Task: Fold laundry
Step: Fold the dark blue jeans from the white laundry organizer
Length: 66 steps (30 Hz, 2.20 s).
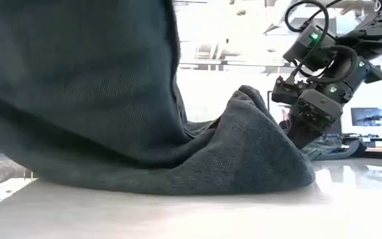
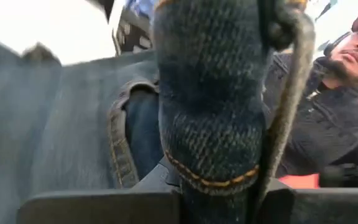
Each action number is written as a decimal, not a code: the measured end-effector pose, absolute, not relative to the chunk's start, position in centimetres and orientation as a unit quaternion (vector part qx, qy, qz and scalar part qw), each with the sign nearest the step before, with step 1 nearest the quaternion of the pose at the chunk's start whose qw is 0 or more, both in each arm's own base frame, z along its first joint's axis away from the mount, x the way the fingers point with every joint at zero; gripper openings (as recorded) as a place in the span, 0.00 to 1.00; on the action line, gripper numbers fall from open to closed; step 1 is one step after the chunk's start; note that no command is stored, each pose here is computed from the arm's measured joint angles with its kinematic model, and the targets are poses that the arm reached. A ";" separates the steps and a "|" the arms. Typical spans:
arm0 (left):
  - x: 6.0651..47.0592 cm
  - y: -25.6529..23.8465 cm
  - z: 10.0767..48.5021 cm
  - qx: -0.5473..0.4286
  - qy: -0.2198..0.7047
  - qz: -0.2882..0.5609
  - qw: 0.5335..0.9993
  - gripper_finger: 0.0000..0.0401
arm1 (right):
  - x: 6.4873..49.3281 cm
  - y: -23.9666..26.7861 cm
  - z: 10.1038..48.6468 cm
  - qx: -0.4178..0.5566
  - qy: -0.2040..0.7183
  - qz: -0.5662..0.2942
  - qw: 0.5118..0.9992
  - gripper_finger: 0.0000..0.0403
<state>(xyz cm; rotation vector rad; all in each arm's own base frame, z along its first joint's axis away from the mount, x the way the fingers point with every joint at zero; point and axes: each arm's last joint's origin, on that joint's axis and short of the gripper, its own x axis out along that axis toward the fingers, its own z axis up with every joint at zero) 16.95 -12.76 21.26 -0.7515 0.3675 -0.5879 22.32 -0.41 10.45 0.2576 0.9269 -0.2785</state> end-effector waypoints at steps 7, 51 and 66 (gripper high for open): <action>16.3 -12.4 19.3 -0.425 0.238 -0.252 0.836 0.11 | 22.2 -1.1 11.3 0.133 0.424 -0.146 0.884 0.29; 12.4 -8.6 19.8 -0.316 0.385 -0.303 0.813 0.34 | 22.2 -1.4 11.4 0.112 0.428 -0.127 0.888 0.29; 12.3 -8.1 19.2 -0.311 0.391 -0.229 0.835 0.42 | 22.2 -1.8 11.5 0.123 0.421 -0.135 0.888 0.29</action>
